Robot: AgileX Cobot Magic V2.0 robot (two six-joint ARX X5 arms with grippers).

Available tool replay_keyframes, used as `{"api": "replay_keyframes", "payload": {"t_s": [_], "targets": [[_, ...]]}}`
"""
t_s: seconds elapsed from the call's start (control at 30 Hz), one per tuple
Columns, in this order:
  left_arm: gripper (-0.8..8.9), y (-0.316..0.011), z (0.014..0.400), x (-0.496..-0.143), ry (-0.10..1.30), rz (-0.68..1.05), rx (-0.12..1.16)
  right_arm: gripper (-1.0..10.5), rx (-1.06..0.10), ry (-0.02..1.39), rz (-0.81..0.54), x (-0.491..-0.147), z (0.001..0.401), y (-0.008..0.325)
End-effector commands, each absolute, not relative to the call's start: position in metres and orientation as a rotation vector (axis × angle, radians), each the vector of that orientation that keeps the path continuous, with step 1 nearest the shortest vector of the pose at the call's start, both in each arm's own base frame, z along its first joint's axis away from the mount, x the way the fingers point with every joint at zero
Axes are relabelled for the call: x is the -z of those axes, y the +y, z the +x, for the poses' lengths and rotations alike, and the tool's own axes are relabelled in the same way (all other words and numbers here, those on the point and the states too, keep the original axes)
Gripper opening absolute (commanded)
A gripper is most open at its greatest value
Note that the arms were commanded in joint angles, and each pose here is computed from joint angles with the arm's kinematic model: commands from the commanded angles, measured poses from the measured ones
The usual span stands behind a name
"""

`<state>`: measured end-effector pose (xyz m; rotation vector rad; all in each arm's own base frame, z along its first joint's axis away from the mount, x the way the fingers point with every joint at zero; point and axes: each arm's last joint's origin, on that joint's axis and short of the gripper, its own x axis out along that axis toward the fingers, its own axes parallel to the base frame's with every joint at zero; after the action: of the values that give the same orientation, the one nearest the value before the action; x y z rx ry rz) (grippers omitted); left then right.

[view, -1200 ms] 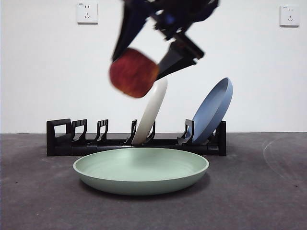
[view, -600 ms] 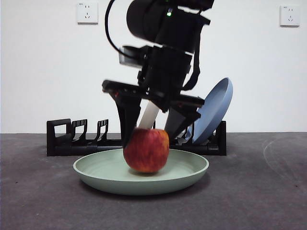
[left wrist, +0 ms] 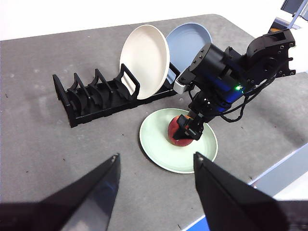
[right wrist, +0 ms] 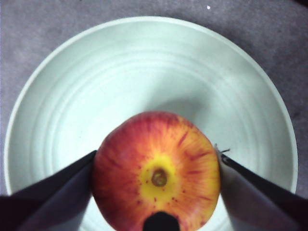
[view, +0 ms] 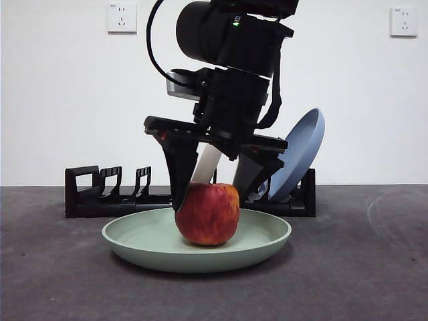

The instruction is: Take the green plate from the plate rack,put the plate on the table,take the apple from the table,put the apple in the plate

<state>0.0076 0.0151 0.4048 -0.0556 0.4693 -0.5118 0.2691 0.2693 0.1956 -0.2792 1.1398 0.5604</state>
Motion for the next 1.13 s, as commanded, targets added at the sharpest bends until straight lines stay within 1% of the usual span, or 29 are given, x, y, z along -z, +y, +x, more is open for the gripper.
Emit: {"api": "replay_keyframes", "payload": {"t_s": [0.03,0.17,0.3,0.37,0.47,0.6,0.7,0.77,0.87,0.97,1.07,1.13], "targets": [[2.56,0.015,0.008,-0.404,0.471,-0.064,0.509,5.1,-0.558,1.153,-0.280,-0.193,0.268,0.270],[2.56,0.015,0.008,-0.404,0.471,-0.064,0.509,5.1,-0.558,1.155,-0.281,-0.201,0.269,0.272],[2.56,0.015,0.008,-0.404,0.471,-0.064,0.509,5.1,-0.559,1.155,-0.281,-0.224,0.273,0.275],[2.56,0.013,0.008,-0.405,0.473,-0.062,0.508,5.1,-0.569,1.150,-0.294,-0.242,0.275,0.277],[2.56,0.010,0.010,-0.405,0.481,-0.053,0.505,5.0,-0.584,1.136,-0.347,-0.277,0.275,0.277],[2.56,0.001,0.015,-0.406,0.497,-0.023,0.493,5.0,-0.577,1.112,-0.419,-0.328,0.268,0.268],[2.55,-0.009,0.020,-0.406,0.519,0.023,0.491,5.0,-0.558,1.090,-0.474,-0.364,0.254,0.252],[2.55,-0.018,0.024,-0.406,0.536,0.058,0.487,5.0,-0.547,1.070,-0.479,-0.383,0.242,0.239],[2.56,-0.031,0.031,-0.405,0.561,0.126,0.484,5.0,-0.570,0.992,-0.434,-0.412,0.220,0.217],[2.56,-0.042,0.037,-0.405,0.576,0.152,0.476,5.0,-0.588,0.904,-0.381,-0.440,0.193,0.190],[2.56,-0.048,0.040,-0.406,0.567,0.163,0.449,5.0,-0.633,0.834,-0.312,-0.461,0.164,0.163],[2.56,-0.050,0.041,-0.407,0.551,0.145,0.451,5.0,-0.654,0.790,-0.259,-0.469,0.135,0.135]]}}
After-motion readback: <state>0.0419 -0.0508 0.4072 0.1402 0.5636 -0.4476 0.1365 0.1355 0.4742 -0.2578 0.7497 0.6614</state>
